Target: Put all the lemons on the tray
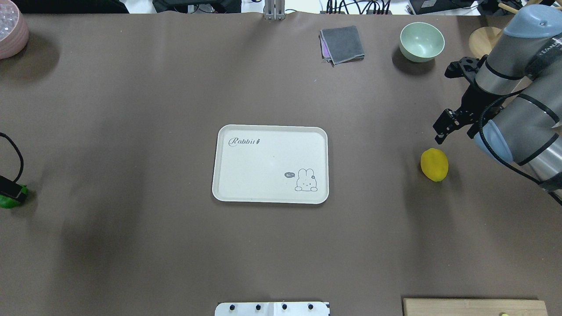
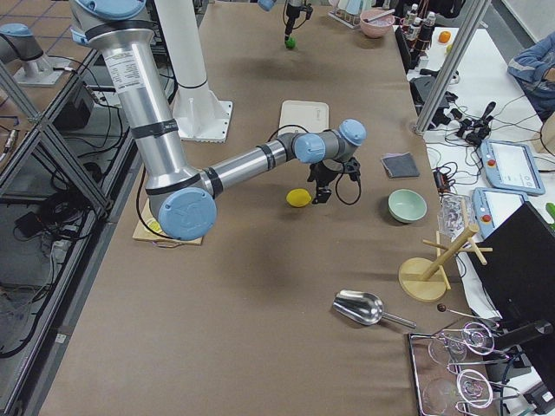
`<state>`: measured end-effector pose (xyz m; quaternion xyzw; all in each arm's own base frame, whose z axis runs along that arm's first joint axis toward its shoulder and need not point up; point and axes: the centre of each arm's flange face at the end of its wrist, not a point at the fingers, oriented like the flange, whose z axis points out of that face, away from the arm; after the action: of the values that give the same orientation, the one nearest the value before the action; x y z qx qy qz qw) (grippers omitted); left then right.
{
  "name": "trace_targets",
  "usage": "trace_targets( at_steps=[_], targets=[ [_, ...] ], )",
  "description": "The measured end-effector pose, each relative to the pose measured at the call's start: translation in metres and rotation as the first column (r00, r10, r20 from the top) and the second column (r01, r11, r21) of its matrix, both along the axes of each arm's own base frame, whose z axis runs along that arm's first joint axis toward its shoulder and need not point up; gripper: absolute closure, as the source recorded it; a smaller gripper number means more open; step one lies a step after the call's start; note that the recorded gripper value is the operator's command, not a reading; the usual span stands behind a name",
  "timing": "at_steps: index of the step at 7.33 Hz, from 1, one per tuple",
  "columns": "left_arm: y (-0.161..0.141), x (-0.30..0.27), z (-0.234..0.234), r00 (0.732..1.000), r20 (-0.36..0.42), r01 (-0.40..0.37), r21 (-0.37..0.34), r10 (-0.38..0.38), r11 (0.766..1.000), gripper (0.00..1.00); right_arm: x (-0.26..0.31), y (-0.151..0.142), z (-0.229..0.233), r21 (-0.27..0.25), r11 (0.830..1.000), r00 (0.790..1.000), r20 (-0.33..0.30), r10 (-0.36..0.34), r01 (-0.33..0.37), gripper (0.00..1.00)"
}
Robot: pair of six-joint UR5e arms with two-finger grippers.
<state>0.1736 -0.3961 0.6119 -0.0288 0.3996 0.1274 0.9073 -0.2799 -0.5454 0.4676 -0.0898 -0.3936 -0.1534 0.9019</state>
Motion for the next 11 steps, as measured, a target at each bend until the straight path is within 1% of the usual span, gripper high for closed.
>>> trace_targets(
  at_steps=[2,3,5,7,8,9,10,11],
  targets=[
    [0.004,-0.003,0.011,0.996,0.038,-0.082,0.103,0.079,0.991,0.02,-0.025,0.003,0.003,-0.01,0.999,0.999,-0.006,-0.038,0.037,0.01],
    [0.005,-0.004,0.015,0.993,0.053,-0.109,0.132,0.103,0.985,0.02,-0.035,0.005,0.009,-0.022,0.998,0.999,-0.013,-0.052,0.052,0.02],
    [0.005,-0.004,0.027,0.99,0.082,-0.129,0.146,0.118,0.981,0.02,-0.05,0.01,0.019,-0.043,0.996,0.997,-0.025,-0.077,0.076,0.04],
    [-0.003,0.001,0.037,0.988,0.093,-0.132,0.14,0.12,0.981,0.02,-0.059,0.014,0.027,-0.062,0.994,0.995,-0.035,-0.093,0.09,0.1],
    [-0.007,0.004,0.04,0.988,0.092,-0.133,0.136,0.121,0.982,0.02,-0.063,0.016,0.029,-0.069,0.993,0.994,-0.038,-0.1,0.097,0.19],
    [-0.009,0.006,0.042,0.988,0.09,-0.133,0.133,0.122,0.982,0.02,-0.067,0.018,0.032,-0.074,0.992,0.994,-0.04,-0.106,0.103,0.44],
    [-0.011,0.007,0.043,0.988,0.089,-0.133,0.13,0.122,0.982,0.02,-0.07,0.019,0.033,-0.08,0.991,0.993,-0.041,-0.11,0.107,0.77],
    [-0.014,0.009,0.044,0.989,0.088,-0.133,0.129,0.123,0.983,0.02,-0.071,0.019,0.034,-0.084,0.991,0.993,-0.038,-0.112,0.109,0.89]
  ],
)
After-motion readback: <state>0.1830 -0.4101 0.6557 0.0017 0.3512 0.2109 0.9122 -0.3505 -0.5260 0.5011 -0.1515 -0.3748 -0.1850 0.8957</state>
